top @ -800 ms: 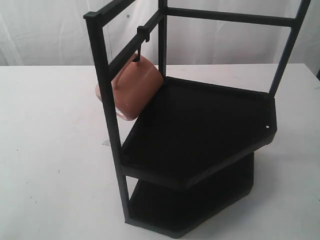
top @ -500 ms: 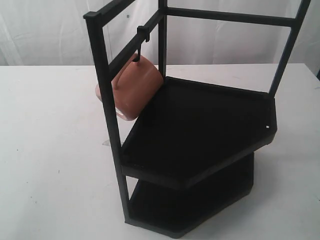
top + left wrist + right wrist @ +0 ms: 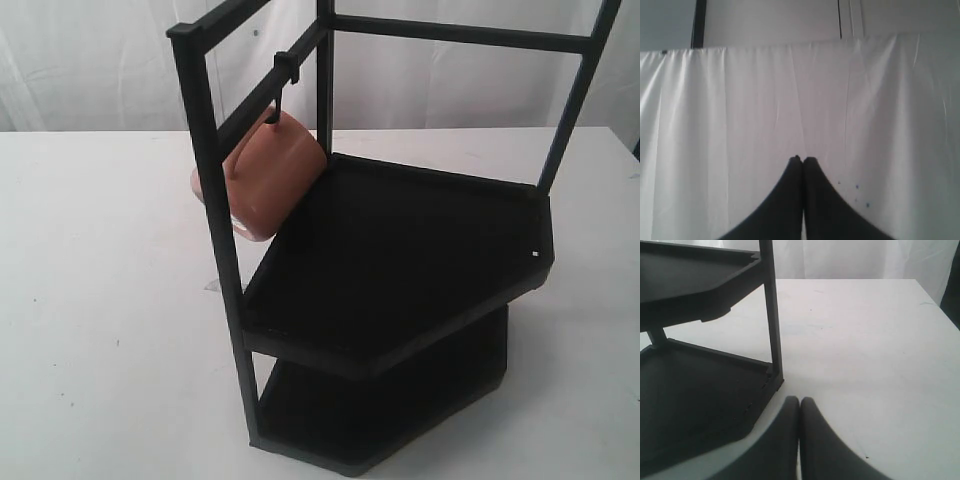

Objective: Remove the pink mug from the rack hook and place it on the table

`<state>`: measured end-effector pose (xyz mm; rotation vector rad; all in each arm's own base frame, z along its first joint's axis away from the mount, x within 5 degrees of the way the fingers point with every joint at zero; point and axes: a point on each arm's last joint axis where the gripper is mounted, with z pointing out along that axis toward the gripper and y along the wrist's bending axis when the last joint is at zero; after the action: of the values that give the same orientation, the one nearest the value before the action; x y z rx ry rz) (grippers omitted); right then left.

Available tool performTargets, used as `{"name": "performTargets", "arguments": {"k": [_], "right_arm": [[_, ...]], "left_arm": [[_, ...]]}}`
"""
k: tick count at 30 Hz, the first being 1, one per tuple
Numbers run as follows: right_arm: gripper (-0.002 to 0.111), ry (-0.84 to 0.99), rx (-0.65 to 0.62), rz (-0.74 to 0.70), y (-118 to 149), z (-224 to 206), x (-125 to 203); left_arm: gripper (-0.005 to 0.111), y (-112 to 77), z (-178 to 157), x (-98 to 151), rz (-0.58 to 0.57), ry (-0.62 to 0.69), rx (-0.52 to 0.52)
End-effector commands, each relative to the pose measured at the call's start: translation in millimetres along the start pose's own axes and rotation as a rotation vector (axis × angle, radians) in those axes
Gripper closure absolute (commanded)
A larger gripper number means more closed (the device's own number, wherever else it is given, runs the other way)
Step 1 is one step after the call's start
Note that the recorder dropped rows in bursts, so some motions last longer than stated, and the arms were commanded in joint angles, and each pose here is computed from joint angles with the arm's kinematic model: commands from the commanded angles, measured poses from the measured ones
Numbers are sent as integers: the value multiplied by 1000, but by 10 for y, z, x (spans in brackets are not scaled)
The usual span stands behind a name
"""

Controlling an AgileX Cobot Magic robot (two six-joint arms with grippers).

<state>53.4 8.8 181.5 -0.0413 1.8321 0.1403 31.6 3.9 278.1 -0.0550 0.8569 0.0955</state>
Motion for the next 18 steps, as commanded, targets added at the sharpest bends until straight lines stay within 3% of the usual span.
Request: {"name": "performTargets", "arguments": {"k": [1,5,8,9,12,13,18], "right_arm": [[108,-17,-1,-1,1,-7,-18],[108,-17,-1,-1,1,-7,-18],[108,-17,-1,-1,1,-7,-18],[108,-17,-1,-1,1,-7,-18],[108,-17,-1,-1,1,-7,-18],[108,-17,-1,-1,1,-7,-18],[108,-17,-1,-1,1,-7,-18]], "left_arm": [[107,-9,200,-340,179,-64,2],[107,-11,410,-317,231,121,21],[107,-15,496,-85,40,340,17],[107,-21,486,73,7,492,21],[107,-49,365,426,55,850,81],[107,-61,329,510,76,909,107],[107,-169,382,623,114,925,235]]}}
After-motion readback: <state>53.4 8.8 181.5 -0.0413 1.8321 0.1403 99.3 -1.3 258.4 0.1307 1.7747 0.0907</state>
